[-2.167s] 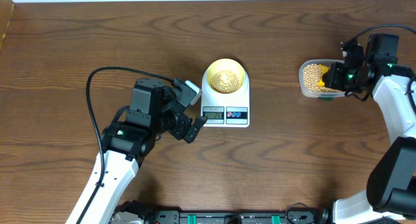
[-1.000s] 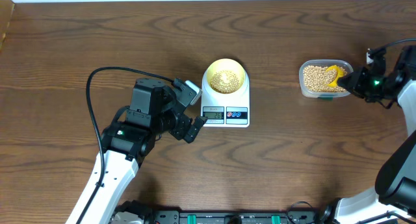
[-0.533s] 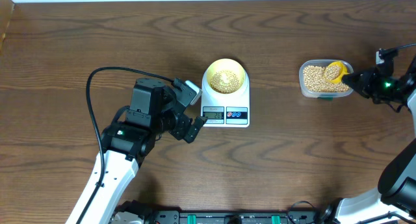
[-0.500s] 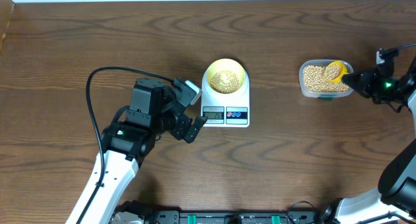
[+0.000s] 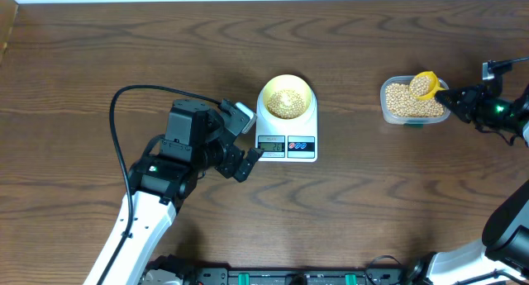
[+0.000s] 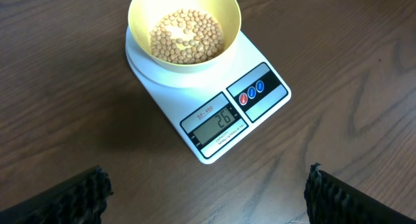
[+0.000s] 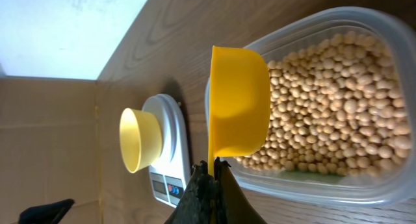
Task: Scoop item into bowl and weigh 50g on scale
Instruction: 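Lift the filled scoop up out of the soybean tub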
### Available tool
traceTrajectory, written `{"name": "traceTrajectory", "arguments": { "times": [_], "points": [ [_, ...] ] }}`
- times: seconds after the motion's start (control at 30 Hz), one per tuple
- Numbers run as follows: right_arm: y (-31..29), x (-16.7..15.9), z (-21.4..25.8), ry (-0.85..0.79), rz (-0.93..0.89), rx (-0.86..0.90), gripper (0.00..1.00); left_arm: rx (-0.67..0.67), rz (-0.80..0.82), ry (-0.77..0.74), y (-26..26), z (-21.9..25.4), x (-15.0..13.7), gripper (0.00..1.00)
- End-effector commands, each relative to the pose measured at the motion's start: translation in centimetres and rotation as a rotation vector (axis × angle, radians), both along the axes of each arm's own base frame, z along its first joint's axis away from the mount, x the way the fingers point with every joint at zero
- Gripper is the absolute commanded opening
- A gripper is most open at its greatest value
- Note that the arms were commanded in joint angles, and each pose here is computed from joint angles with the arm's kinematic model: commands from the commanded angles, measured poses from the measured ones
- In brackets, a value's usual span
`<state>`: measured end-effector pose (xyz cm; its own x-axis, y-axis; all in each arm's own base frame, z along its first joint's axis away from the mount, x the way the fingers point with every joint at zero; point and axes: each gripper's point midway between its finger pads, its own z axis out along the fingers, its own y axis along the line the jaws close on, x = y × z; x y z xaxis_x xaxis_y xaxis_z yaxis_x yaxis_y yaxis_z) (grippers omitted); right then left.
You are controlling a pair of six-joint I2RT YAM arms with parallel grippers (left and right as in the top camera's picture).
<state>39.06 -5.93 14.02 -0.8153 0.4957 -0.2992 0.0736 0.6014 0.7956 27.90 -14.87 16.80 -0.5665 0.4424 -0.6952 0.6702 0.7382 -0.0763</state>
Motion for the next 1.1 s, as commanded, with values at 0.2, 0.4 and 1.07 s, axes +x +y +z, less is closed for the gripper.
{"name": "traceTrajectory", "arguments": {
  "times": [0.2, 0.4, 1.07],
  "points": [
    [0.9, 0.0, 1.2, -0.038, 0.028, 0.096, 0.01, -0.005, 0.000, -0.010, 0.0, 0.4, 0.1, 0.98],
    [1.2, -0.1, 1.7, -0.056, 0.040, 0.126, 0.01, -0.005, 0.000, -0.010, 0.0, 0.4, 0.1, 0.98],
    [4.1, 0.0, 3.6, -0.113, 0.130, 0.223, 0.01, -0.006, -0.001, -0.011, 0.0, 0.4, 0.1, 0.98]
  ]
}}
